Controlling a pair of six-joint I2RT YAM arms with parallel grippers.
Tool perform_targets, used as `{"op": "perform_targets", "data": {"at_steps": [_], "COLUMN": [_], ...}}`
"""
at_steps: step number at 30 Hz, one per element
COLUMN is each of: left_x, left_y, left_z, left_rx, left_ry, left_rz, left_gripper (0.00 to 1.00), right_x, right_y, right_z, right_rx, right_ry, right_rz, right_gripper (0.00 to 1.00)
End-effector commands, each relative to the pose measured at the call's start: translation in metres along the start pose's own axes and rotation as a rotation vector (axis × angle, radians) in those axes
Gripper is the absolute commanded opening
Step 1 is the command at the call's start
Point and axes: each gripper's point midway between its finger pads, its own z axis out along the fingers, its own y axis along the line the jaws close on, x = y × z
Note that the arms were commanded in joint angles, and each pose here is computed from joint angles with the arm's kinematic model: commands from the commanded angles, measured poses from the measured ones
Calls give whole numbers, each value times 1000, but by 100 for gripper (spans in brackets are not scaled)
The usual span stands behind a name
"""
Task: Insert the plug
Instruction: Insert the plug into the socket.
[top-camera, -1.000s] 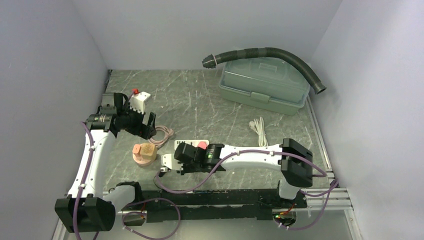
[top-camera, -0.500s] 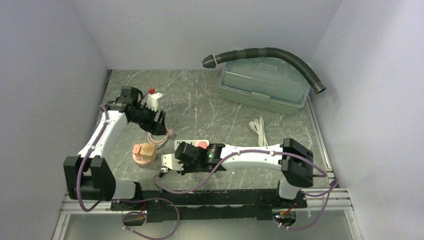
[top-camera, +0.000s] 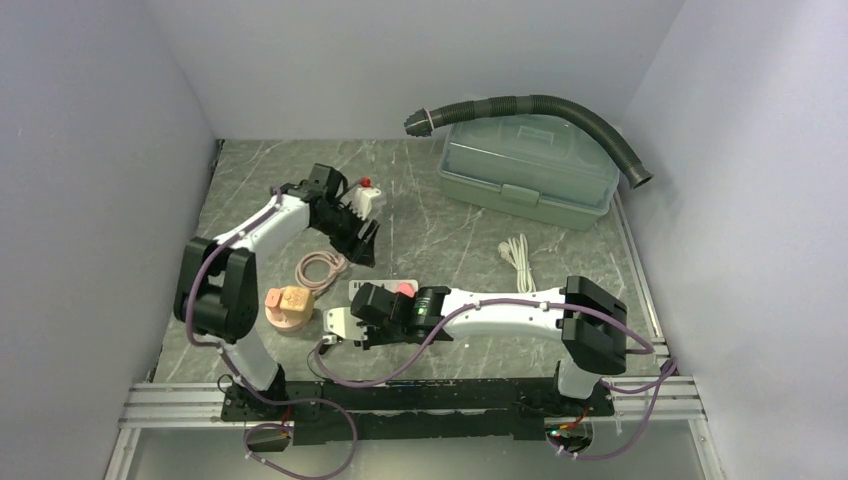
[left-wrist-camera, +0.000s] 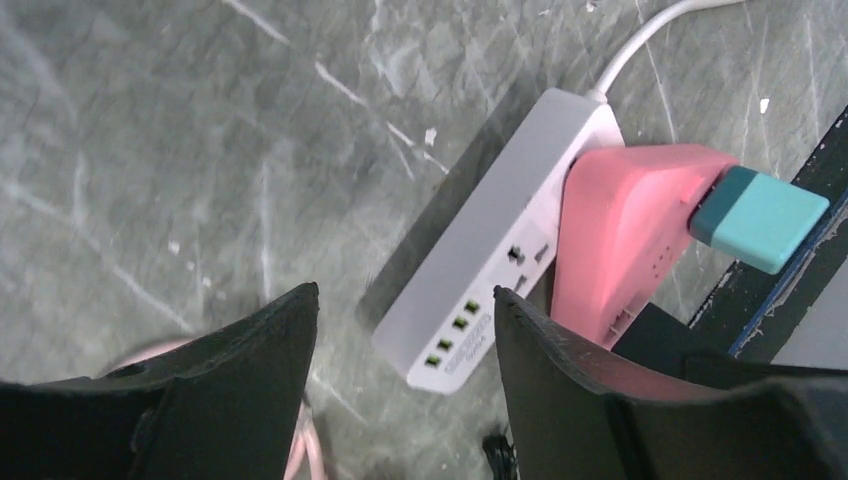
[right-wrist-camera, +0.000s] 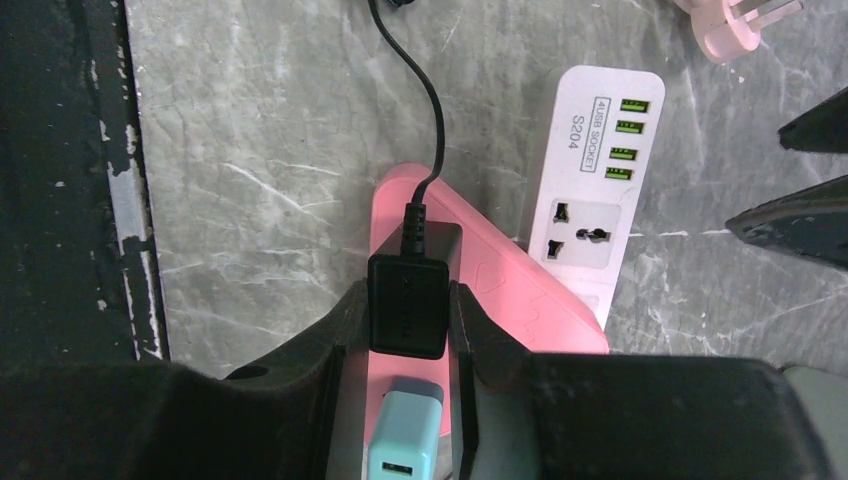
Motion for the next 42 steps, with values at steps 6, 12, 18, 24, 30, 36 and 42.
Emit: {"op": "perform_targets", "data": {"at_steps": [6,12,18,24,30,36,42], "left_x": [-20,-4,7,11,-3,-26,-59], "left_y": [-18,-30,-35,-36,-35,-24,-17], "left_z": [34,43,48,48,34,8,-38], "left_rx": [108,145,156,150,98,20,-51], "left_ry": [5,51,63,62,29,-28,-126], "left_rz": [118,148,147,150,167,178,174], "left_gripper": [56,48,44,43,56,76,99], "right_x": [31,38,44,51,32,4,-27], "right_y": [26,30,37,41,25,-5,-27], "right_z": [11,15,21,23,17,8,-16], "right_rx": [-78,-85,-126,-136,-71,20,72], "right_ry": [33,35,71,97,34,-52,-144], "right_rz": [41,53,40,46,72,100,120], "right_gripper": [0,0,0,4,35,99,100]}}
